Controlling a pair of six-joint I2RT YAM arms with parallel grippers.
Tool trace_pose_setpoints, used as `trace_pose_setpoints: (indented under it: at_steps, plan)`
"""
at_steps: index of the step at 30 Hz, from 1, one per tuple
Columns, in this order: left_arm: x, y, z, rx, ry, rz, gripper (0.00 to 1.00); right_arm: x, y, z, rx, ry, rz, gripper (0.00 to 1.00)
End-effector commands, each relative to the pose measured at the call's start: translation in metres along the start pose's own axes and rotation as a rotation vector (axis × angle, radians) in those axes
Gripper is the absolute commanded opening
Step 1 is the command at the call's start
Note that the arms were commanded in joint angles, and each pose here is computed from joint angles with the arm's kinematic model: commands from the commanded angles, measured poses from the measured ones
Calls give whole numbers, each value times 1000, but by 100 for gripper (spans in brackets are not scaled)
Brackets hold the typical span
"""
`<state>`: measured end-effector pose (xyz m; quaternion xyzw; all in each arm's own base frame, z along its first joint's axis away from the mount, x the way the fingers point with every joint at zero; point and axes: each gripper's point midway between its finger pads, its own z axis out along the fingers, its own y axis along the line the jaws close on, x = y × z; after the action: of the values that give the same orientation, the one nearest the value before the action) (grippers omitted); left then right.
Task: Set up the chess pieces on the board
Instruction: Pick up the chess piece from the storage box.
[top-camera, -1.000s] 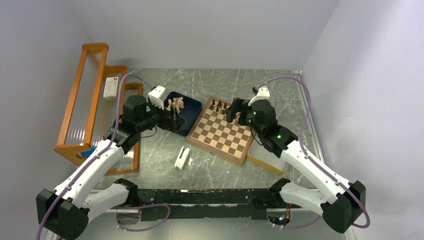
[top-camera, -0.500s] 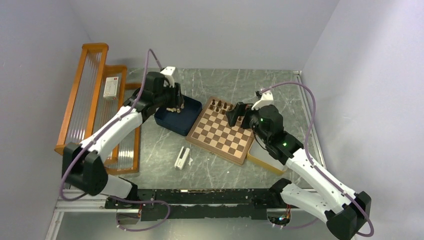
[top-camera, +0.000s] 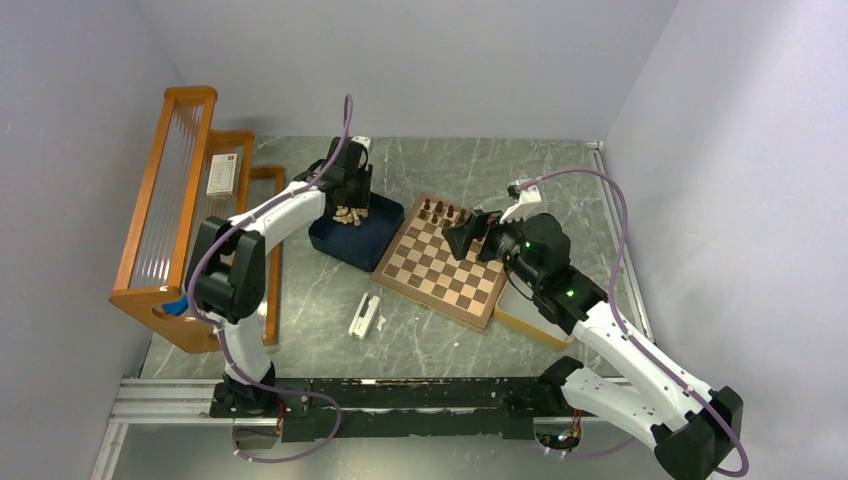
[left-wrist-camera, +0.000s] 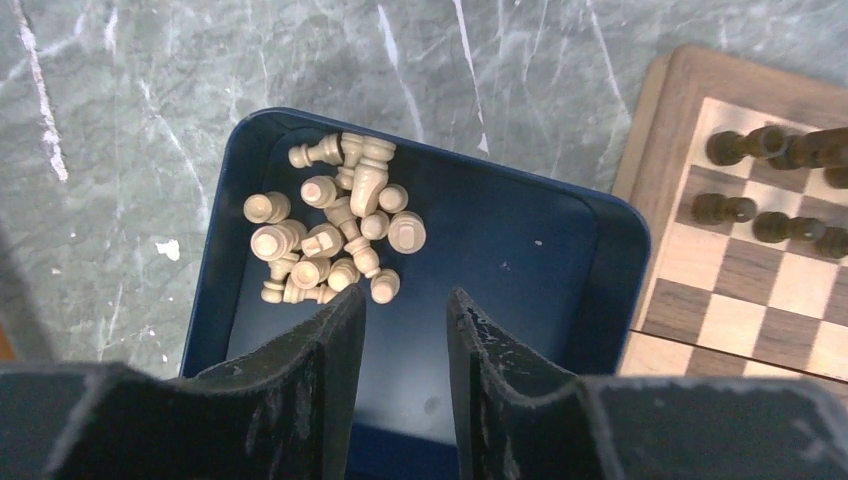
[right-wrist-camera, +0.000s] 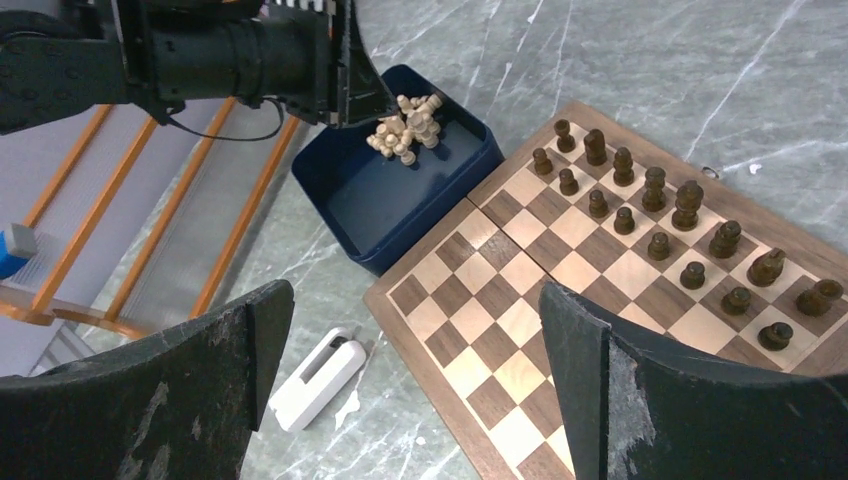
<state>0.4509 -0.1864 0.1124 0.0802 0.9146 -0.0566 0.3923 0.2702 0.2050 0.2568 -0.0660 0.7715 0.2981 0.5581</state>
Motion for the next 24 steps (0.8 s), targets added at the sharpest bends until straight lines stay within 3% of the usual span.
trace_pose_setpoints:
  at_steps: [1,24]
  plan:
    - [-28,0,3,5,-83,31,40,-6,9,-1,-41,-24,12,97]
    - [-6,-1,45,-8,0,79,35,-7,8,0,-27,-14,17,96]
